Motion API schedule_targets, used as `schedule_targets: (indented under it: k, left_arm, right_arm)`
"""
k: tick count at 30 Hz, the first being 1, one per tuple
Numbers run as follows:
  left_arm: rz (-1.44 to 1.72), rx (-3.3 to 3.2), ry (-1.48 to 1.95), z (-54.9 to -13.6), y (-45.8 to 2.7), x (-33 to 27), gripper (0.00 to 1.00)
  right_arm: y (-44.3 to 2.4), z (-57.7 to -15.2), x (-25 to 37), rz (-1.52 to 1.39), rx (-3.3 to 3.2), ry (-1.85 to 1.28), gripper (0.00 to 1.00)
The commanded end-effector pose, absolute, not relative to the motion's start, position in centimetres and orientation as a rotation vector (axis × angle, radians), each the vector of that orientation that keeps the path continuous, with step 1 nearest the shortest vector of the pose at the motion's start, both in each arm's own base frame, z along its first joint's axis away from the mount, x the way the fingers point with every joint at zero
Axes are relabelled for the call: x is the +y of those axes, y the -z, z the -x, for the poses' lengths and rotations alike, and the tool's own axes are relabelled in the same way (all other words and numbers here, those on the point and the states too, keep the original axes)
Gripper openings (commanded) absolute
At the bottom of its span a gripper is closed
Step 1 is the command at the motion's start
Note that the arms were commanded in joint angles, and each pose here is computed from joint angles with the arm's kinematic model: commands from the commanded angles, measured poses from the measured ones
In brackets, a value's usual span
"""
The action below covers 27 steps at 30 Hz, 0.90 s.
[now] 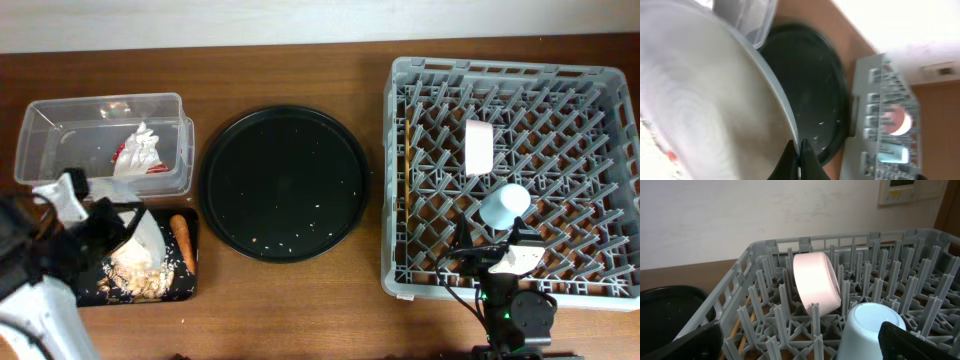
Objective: Sort waste into correct bins and load items into the dishwasher rack
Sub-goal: 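Grasp the white plate with the left gripper and tip the rice onto the black tray, then carry the white plate to the dish rack and stand it upright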
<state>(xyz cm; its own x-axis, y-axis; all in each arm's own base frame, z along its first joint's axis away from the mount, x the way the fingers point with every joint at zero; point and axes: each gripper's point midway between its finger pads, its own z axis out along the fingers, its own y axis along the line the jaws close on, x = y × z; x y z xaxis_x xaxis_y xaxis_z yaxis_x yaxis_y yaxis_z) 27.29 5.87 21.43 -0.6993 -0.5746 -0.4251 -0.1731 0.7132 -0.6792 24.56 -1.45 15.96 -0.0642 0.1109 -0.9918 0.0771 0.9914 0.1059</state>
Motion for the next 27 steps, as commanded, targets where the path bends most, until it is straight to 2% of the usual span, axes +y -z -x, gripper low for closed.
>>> schedule_targets:
  k: [1,4,10,11,12,13,14,15,18,21,25,27]
  left_arm:
    - [0.506,2.046,1.024,-25.4,-22.6,5.4,0.00]
    - [0.550,1.892,1.051,-24.1,-22.8,7.3,0.00]
    - [0.398,1.839,1.079,-24.4,-24.2,6.0,0.00]
    - [0.482,1.959,0.995,-24.2,-21.9,6.8,0.00]
    - [0.774,2.111,0.908,-23.3,-18.5,8.4,0.00]
    - [0.903,2.154,0.859,-22.8,-17.2,9.2,0.00]
    - [0.609,2.017,0.982,-24.2,-20.6,7.4,0.00]
    - [0.488,1.918,1.047,-24.5,-22.7,6.5,0.00]
    - [0.408,1.901,1.051,-24.7,-23.2,5.9,0.00]
    - [0.230,1.957,1.143,-25.6,-23.9,1.8,0.00]
    - [-0.312,1.940,1.173,-30.4,-29.2,-9.0,0.00]
    - [-0.414,1.840,1.165,-32.9,-31.4,-13.6,0.00]
  right_arm:
    - [-15.6,-24.6,-1.6,-0.151,1.642,-0.027,0.98]
    - [-15.6,-24.6,-1.6,-0.151,1.642,-0.027,0.98]
    - [-15.6,-24.6,-1.6,-0.151,1.642,-0.027,0.98]
    - [-15.6,-24.6,-1.6,-0.151,1.642,-0.027,0.98]
    - [-15.6,-24.6,-1.6,-0.151,1.642,-0.027,0.98]
    - [-15.6,-24.6,-1.6,-0.151,1.642,-0.027,0.98]
    - [-15.6,-24.6,-1.6,-0.151,1.642,-0.027,0.98]
    - [-15.6,-24.6,-1.6,-0.151,1.642,-0.027,0.98]
    - [-15.6,-24.6,-1.6,-0.151,1.642,-0.027,0.98]
    - [-15.6,-24.6,-1.6,-0.151,1.642,-0.027,0.98]
    - [-15.6,-24.6,-1.6,-0.151,1.642,-0.027,0.98]
    - [-15.6,-24.6,-1.6,-0.151,1.642,-0.027,0.98]
